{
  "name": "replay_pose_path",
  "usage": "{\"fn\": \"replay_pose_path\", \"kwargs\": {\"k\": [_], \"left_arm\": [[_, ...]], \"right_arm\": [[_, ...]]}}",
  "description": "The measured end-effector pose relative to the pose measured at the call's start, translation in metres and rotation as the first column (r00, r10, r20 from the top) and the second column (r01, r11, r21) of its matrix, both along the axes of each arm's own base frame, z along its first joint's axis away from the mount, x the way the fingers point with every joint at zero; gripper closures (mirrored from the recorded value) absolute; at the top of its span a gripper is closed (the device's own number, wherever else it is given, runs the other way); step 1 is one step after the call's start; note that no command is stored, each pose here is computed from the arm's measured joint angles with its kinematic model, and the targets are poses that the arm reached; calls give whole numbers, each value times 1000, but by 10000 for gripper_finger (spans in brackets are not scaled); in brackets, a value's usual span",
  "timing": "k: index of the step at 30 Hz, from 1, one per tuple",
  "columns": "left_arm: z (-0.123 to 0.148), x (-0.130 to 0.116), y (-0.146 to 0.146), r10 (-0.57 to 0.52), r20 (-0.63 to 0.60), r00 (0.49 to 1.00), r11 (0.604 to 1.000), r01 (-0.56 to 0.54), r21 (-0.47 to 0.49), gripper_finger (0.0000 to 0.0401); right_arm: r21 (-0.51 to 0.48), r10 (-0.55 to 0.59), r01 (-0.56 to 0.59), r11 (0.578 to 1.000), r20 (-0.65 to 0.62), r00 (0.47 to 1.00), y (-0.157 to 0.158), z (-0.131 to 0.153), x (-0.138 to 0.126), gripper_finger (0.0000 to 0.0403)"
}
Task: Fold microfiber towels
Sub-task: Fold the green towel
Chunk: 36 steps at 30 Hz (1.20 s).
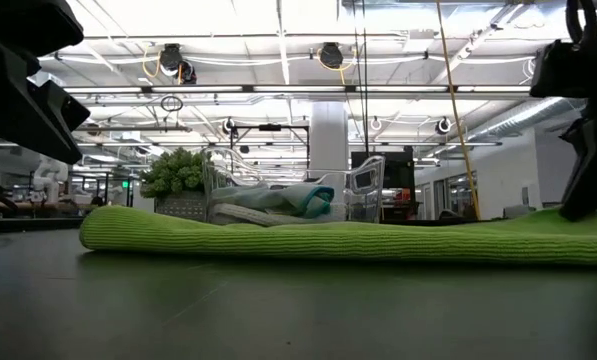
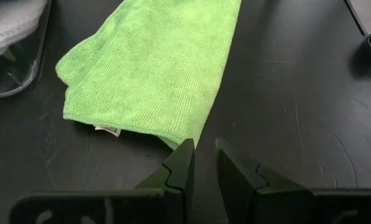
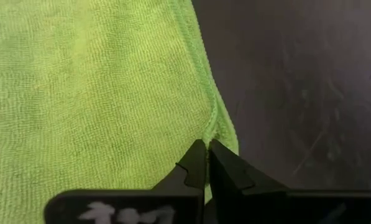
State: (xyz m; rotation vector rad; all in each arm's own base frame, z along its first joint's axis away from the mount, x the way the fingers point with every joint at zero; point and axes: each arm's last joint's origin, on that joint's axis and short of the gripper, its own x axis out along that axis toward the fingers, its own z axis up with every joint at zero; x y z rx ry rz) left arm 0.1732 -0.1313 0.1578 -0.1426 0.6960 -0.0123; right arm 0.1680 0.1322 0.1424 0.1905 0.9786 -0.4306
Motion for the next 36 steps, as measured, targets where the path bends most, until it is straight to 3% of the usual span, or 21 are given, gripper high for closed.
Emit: {"fn": "replay_pose_path", "kwargs": {"k": [8,13,19,23,30,33,36], "left_arm": [[0,0,0,-4,0,1000,1000,4,5,336],[0,0,0,-3,-1,1000,1000,3,3,336],[0,0,0,-2,-2,1000,1000,2,0,336],[0,0,0,-5,-5,1000,1000,5,-5,336],[0,0,0,5,-5,1000,1000,-5,-18,336],[0,0,0,14,-4,1000,1000,-14,-23,336],[-3,1,0,48,2,999,999,-48,-15,336]], "right_arm": [[52,-110,111,992,-28,994,0,-3,-9,402],[66,-117,120,991,-49,992,-3,-9,-12,396],[88,-2,2,996,1,1000,4,-8,-5,350],[83,-8,7,996,19,1000,4,-7,-4,302],[-40,-35,41,998,141,989,2,-4,-2,215],[-130,-5,32,991,206,978,1,-2,1,198],[-153,33,8,988,264,964,1,2,11,197]]}}
